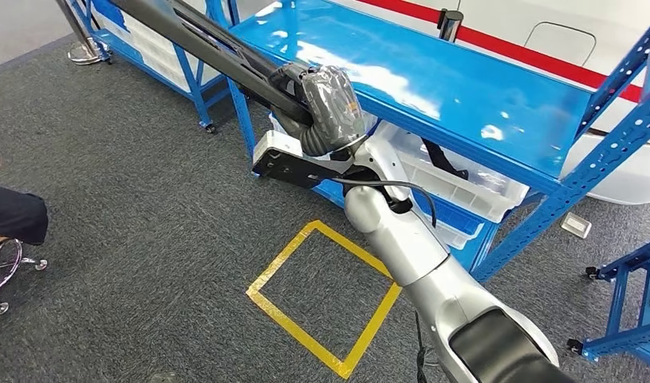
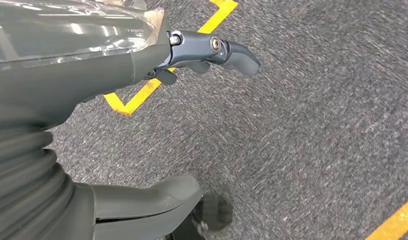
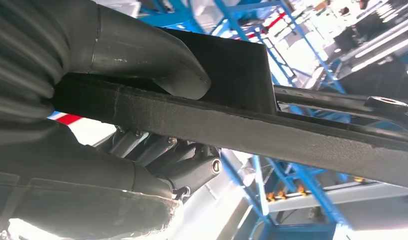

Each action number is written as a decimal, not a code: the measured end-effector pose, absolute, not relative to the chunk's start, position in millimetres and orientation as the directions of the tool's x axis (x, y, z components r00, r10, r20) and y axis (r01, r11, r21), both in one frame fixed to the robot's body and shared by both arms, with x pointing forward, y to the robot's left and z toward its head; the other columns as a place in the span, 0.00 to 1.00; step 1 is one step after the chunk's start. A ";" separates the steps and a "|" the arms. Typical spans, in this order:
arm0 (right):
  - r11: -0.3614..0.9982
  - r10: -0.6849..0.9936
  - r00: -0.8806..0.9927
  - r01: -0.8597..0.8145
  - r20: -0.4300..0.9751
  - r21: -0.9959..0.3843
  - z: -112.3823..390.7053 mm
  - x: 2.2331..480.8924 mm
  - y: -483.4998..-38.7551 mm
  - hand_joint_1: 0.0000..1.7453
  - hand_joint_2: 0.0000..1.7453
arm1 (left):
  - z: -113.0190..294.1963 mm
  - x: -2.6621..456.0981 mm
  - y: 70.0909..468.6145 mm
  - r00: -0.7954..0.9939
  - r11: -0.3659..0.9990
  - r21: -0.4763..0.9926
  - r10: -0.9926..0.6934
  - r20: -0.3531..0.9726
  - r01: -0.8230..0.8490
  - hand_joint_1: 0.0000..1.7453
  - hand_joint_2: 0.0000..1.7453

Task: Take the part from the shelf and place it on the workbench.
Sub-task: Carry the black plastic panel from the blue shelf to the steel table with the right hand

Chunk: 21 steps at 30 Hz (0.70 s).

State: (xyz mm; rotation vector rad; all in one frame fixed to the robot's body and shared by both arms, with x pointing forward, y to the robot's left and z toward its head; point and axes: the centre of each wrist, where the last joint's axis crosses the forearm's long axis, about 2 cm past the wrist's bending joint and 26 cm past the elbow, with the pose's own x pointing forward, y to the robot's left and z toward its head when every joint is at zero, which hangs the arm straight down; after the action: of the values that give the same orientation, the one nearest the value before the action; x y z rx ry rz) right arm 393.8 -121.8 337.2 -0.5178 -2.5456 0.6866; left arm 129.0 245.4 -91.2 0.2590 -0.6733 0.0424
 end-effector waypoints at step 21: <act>0.848 0.508 -0.726 0.327 0.463 -0.417 274.9 357.1 -189.7 1.00 1.00 | -90.4 132.3 249.2 0.784 0.959 0.274 -0.118 0.609 -0.068 0.00 1.00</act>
State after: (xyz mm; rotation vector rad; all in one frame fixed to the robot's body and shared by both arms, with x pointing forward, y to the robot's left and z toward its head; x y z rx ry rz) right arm 357.1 -189.7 274.9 -0.6074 -2.4423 0.4135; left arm 132.3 249.2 -90.4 0.2903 -0.6708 -0.0271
